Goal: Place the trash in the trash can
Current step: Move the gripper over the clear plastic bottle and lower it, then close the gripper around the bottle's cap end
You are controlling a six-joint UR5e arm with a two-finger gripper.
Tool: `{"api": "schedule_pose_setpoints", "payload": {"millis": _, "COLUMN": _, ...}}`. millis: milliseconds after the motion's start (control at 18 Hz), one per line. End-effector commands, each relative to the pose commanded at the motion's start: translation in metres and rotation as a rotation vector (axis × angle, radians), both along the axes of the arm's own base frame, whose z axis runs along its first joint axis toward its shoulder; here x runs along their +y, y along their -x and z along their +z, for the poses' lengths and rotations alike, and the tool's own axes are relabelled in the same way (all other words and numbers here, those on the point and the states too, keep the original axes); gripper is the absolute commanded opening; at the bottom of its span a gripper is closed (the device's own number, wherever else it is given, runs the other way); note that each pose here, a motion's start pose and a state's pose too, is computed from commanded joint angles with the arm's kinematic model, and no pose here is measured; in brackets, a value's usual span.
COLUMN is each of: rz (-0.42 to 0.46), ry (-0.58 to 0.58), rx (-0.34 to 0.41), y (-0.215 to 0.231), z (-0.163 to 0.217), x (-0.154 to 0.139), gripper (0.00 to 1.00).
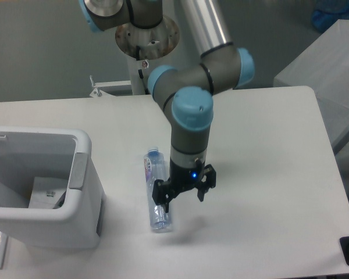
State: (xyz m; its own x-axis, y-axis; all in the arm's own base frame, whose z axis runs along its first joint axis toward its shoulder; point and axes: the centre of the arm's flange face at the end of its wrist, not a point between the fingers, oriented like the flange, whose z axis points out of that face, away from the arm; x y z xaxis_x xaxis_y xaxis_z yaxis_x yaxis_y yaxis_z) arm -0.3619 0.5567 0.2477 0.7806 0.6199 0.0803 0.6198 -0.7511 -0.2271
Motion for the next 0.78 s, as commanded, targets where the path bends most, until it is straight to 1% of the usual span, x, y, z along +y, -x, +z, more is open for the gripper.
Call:
{"api": "schedule_pose_setpoints", "payload": {"millis": 167, "rz": -0.047, "ry": 0.018, "rx": -0.007, "y": -0.006, "z": -0.014, "x": 0.005, "gripper": 1.00}}
{"api": "schedule_pose_setpoints", "payload": {"millis": 333, "rz": -0.059, "ry": 0.020, "rx": -0.009, "y": -0.011, "z": -0.017, "x": 0.009, "gripper": 1.00}}
{"api": "schedule_pose_setpoints", "payload": {"millis": 500, "rz": -0.072, "ry": 0.035, "rx": -0.020, "y": -0.019, "z": -0.029, "x": 0.014, "gripper": 1.00}}
{"api": "schedule_pose_setpoints", "payload": {"millis": 667, "rz": -0.081, "ry": 0.076, "rx": -0.018, "y": -0.023, "z": -0.049, "x": 0.019, "gripper": 1.00}}
{"api": "schedule_pose_setpoints", "payload": {"millis": 778, "rz": -0.089, "ry": 0.081, "rx": -0.016, "y": -0.026, "z": -0.052, "x": 0.023, "gripper": 1.00}}
